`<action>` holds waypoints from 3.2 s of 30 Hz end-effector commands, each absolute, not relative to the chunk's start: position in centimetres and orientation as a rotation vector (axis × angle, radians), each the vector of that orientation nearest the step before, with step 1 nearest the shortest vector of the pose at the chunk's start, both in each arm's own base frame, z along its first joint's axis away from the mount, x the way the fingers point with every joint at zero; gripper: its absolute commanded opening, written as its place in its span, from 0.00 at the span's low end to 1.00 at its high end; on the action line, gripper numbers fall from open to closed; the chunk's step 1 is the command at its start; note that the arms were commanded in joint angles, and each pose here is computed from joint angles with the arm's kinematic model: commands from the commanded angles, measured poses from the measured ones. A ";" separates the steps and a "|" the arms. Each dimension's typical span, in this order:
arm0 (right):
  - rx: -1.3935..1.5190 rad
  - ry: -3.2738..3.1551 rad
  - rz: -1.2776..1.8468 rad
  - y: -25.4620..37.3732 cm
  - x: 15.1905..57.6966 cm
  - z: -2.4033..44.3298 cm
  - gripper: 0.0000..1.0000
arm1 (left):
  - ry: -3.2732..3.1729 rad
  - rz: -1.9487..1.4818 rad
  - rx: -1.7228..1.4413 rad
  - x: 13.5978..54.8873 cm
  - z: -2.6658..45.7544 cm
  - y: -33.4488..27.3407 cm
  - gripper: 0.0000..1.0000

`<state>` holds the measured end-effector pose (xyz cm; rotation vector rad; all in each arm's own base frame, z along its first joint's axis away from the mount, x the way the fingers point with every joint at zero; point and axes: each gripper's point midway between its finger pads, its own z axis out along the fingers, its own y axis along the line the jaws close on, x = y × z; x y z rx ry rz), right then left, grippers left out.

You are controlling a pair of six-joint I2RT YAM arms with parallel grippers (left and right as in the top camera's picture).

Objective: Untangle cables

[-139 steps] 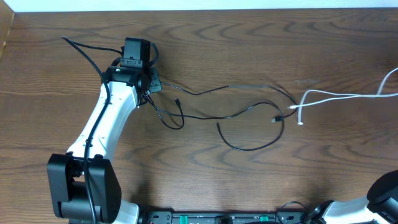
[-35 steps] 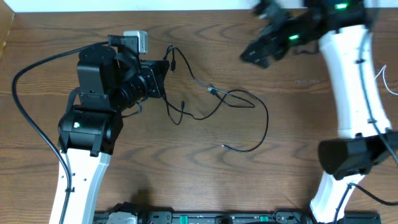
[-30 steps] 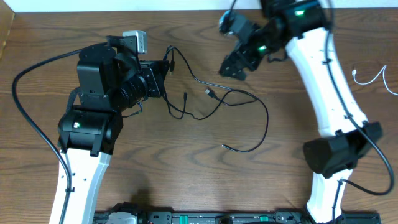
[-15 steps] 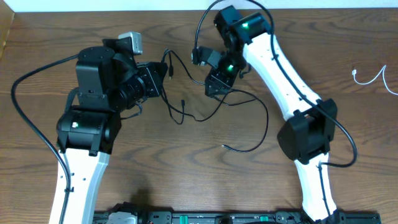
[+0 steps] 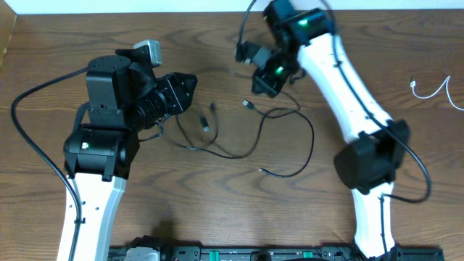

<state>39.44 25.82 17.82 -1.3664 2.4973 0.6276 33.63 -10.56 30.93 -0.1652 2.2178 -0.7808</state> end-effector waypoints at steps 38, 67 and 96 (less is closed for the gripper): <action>0.033 2.888 0.444 15.2 34.3 28.8 0.01 | 2.447 -0.782 -0.069 35.5 23.8 -13.9 0.43; -0.114 3.127 0.590 21.1 30.7 19.2 0.01 | 2.442 -0.682 -0.078 36.1 23.4 -12.8 0.43; 0.901 1.997 0.007 -17.6 33.4 43.4 0.01 | 2.420 -0.683 -0.073 36.4 23.8 -12.9 0.43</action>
